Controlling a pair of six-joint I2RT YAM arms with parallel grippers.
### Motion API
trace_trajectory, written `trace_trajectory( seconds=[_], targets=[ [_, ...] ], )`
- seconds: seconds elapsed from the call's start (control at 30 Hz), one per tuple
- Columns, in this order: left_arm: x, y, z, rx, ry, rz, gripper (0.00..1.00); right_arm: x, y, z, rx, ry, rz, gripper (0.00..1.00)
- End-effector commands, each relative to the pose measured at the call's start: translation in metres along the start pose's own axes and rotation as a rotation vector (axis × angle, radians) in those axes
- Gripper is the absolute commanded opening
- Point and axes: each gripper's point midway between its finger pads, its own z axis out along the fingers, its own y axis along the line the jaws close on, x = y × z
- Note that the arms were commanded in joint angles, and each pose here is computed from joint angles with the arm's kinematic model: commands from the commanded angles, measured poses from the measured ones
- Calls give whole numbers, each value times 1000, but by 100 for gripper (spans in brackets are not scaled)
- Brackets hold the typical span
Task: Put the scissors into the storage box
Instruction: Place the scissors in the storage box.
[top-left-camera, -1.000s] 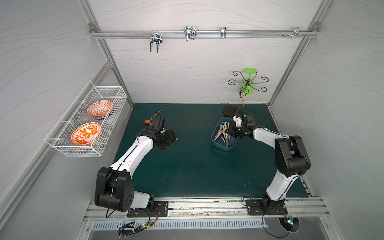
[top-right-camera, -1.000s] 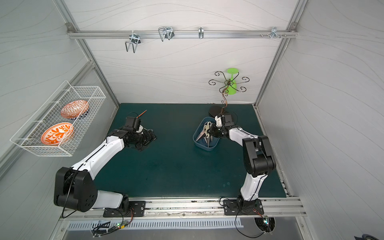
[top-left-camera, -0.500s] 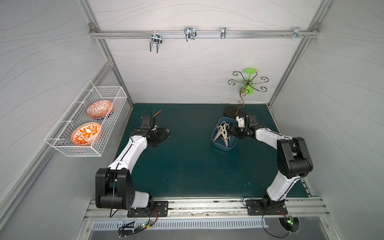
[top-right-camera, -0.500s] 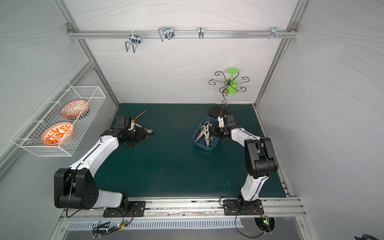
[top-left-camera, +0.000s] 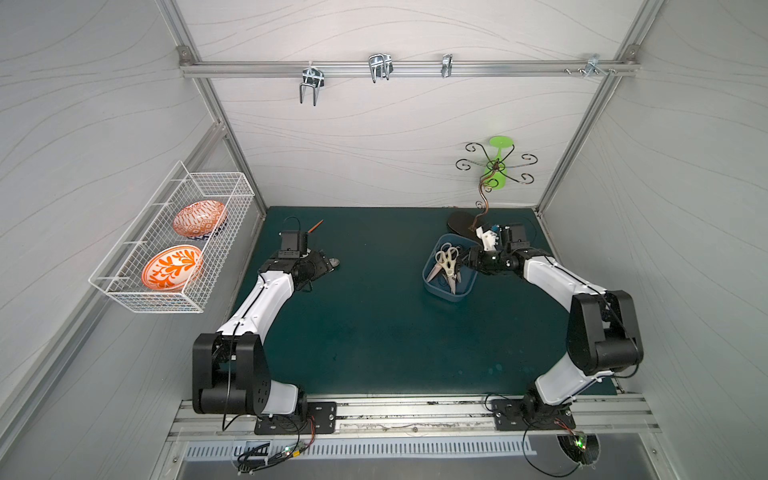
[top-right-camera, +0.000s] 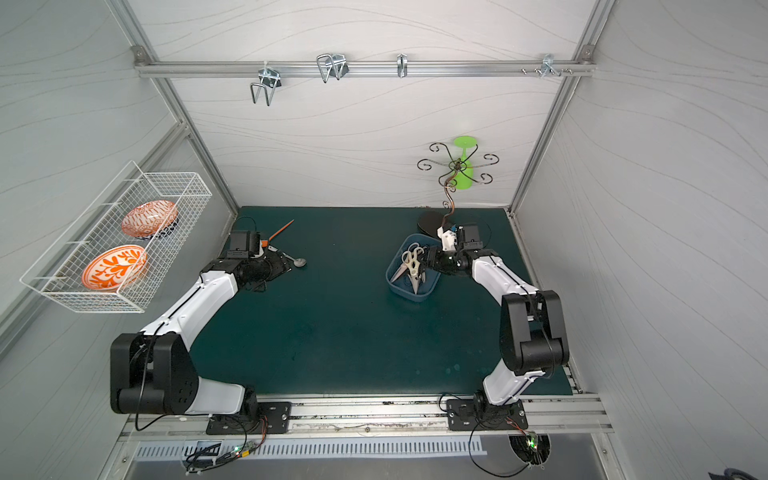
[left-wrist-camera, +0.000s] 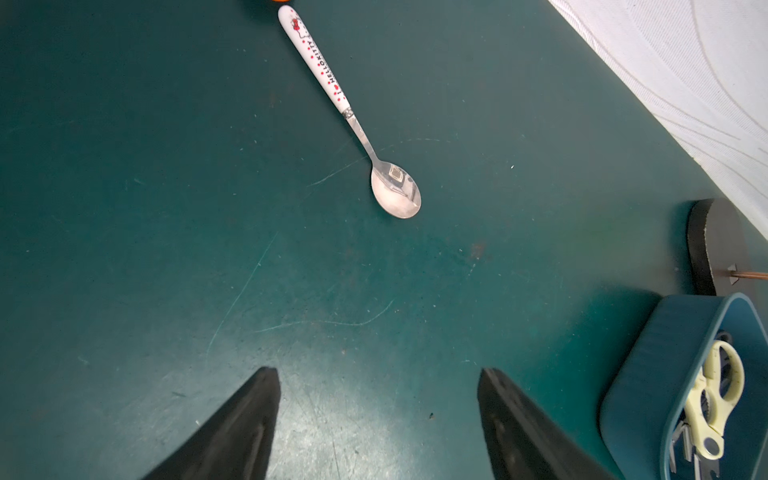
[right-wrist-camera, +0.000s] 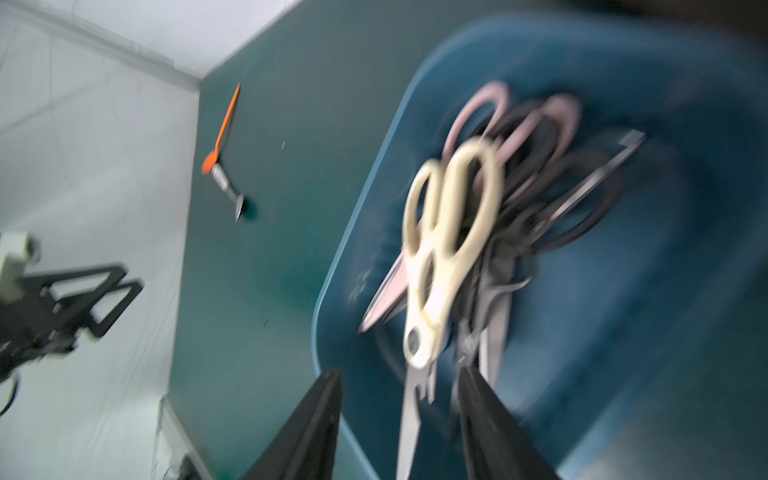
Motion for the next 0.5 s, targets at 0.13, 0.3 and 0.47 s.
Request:
trace_trajectory(
  seconds=[0.13,0.3,0.47],
  targets=[
    [-7,2,-6,-3,-47,-8,79,33,29,31,-119,116,39,50],
    [-3,4,-7,-1,-42,-12,79,17,8,44,-83,79,73,50],
    [0,6,-6,-6,-35,-14,79,-1,-4,53,-36,62,46,50]
  ],
)
